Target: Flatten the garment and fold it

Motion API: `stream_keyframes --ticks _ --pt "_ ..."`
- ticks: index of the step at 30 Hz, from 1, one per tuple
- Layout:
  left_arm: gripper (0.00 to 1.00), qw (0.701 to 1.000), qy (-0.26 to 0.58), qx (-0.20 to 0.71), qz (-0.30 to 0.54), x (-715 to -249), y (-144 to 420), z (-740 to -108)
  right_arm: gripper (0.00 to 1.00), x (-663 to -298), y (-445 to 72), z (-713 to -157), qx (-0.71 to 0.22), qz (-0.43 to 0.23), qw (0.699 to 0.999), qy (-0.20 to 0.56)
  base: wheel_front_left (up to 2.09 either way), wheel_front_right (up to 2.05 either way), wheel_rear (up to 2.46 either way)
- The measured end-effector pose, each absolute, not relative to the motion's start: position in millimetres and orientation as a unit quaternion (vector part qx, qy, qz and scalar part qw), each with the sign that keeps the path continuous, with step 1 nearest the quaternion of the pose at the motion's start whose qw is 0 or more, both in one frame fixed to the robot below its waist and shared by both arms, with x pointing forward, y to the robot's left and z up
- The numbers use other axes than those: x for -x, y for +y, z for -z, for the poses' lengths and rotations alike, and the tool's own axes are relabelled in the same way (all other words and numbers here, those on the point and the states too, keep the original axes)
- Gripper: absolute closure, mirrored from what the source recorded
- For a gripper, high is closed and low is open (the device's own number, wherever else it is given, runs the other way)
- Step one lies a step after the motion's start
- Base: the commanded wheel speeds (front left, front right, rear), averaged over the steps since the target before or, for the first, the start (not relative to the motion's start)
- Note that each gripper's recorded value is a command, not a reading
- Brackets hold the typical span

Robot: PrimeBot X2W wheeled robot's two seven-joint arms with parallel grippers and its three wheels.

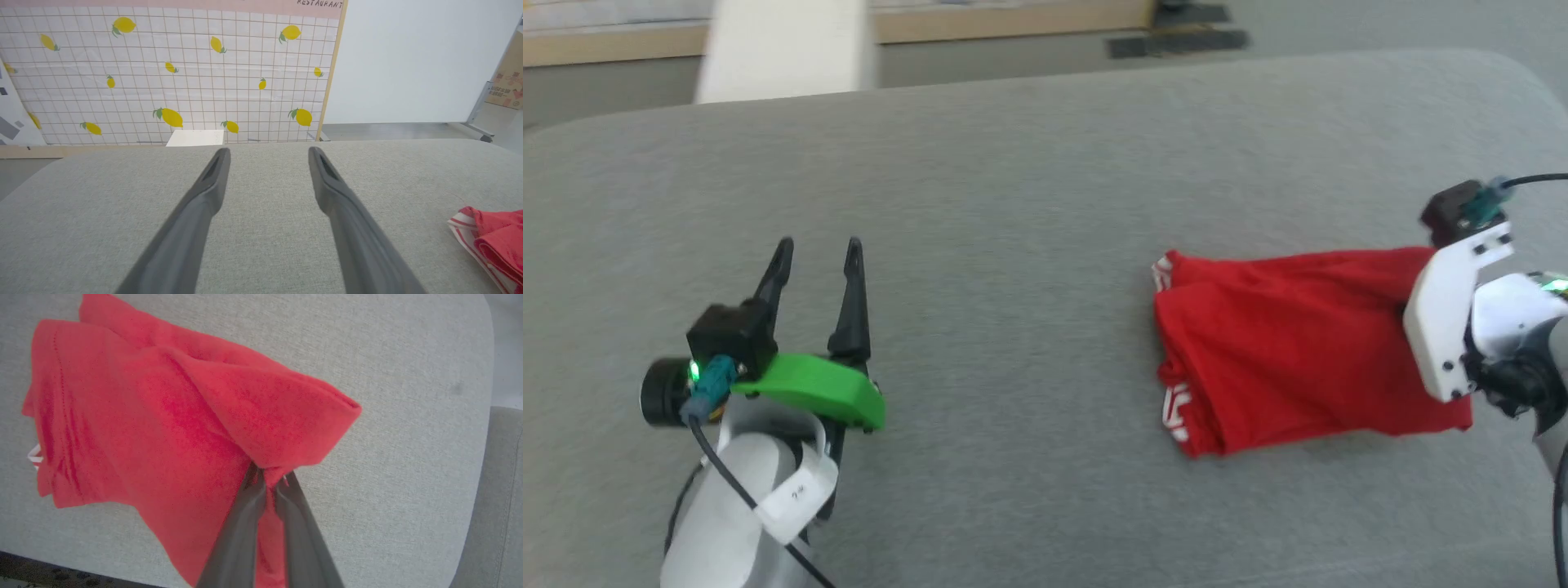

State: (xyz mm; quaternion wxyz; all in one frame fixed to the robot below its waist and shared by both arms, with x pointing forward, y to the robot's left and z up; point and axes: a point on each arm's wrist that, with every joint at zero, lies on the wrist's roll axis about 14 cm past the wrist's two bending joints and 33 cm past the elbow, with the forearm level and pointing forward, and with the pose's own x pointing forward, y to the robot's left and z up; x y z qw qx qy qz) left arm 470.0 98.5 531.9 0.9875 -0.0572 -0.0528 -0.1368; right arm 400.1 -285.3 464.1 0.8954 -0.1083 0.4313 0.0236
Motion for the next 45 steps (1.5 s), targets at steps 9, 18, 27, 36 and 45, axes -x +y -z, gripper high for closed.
stream_keyframes --ticks 9,18,27,36,45 --pt "0.00 0.971 -0.040 0.049 0.229 -507 27 -521 1.00 -374 -382 -463 0.074 0.114 0.896 0.423 0.00 0.00 0.00" --pt "0.00 0.966 -0.015 0.036 0.257 -540 6 -490 1.00 -365 -474 -468 0.084 0.242 0.868 0.425 0.00 0.00 0.00" --pt "0.00 0.970 0.028 0.017 0.240 -560 26 -439 1.00 -385 -527 -456 0.104 0.320 0.844 0.418 0.00 0.00 0.00" --pt "0.00 0.975 0.064 0.009 0.215 -564 51 -402 0.00 -399 -542 -420 0.134 0.339 0.826 0.429 0.00 0.00 0.00" --pt "0.00 0.980 0.059 0.010 0.191 -556 65 -408 0.00 -442 -534 -460 0.156 0.315 0.881 0.317 0.00 0.00 0.00"
